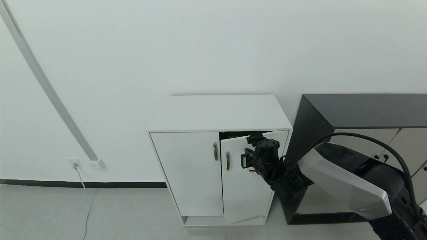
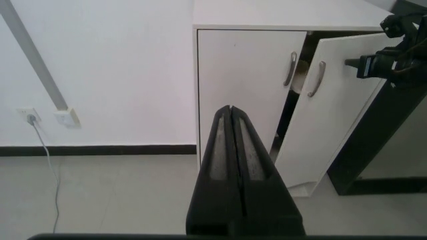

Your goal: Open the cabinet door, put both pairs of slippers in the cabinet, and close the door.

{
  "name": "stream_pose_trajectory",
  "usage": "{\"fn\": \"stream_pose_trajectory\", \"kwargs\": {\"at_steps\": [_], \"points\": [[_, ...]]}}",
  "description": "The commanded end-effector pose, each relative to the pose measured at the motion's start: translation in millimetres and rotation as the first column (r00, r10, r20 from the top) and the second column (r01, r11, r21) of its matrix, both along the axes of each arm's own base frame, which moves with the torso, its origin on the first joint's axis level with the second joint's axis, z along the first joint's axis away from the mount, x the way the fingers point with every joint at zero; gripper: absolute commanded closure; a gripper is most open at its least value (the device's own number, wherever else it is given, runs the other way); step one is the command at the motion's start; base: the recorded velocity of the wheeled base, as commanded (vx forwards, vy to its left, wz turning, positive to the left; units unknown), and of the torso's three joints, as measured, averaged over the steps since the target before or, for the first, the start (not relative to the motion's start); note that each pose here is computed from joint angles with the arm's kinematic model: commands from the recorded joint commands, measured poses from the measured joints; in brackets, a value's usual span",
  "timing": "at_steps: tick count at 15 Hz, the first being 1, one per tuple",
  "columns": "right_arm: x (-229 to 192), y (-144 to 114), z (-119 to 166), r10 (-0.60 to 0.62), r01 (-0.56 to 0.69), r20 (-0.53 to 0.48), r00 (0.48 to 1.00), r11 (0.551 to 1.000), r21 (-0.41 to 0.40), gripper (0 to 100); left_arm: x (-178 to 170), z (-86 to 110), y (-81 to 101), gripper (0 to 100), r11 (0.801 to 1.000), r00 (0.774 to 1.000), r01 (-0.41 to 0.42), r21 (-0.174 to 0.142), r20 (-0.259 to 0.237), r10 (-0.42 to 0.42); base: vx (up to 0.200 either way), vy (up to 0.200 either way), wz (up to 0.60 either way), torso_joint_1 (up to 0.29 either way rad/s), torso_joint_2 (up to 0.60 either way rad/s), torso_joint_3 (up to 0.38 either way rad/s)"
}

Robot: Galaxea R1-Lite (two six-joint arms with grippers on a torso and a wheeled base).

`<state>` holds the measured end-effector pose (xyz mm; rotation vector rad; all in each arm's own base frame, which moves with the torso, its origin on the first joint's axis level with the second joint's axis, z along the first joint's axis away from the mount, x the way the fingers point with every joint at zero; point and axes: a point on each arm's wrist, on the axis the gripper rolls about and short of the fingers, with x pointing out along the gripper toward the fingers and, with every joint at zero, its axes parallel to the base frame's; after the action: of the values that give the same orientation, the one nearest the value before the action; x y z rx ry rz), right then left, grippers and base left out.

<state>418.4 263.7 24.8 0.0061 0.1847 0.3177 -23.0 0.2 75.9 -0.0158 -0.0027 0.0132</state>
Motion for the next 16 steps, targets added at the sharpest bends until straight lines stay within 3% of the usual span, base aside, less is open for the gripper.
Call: {"fn": "stream_pose_trajectory", "kwargs": {"at_steps": [1,16], "points": [[8,-1,-5,-0.002,0.002,0.006,1.000,1.000,0.005,100,0,-0.1,0.0,100,1.000,1.000,-0.001,0.000,-0.003,0.001,0.000,0.000,0.00,0.000,0.00,0.000],[23,-1,-6,-0.017,0.016,0.042,0.999,1.000,0.022,100,0,0.0,0.0,100,1.000,1.000,-0.001,0.000,-0.001,0.001,0.000,0.000,0.00,0.000,0.00,0.000]]}}
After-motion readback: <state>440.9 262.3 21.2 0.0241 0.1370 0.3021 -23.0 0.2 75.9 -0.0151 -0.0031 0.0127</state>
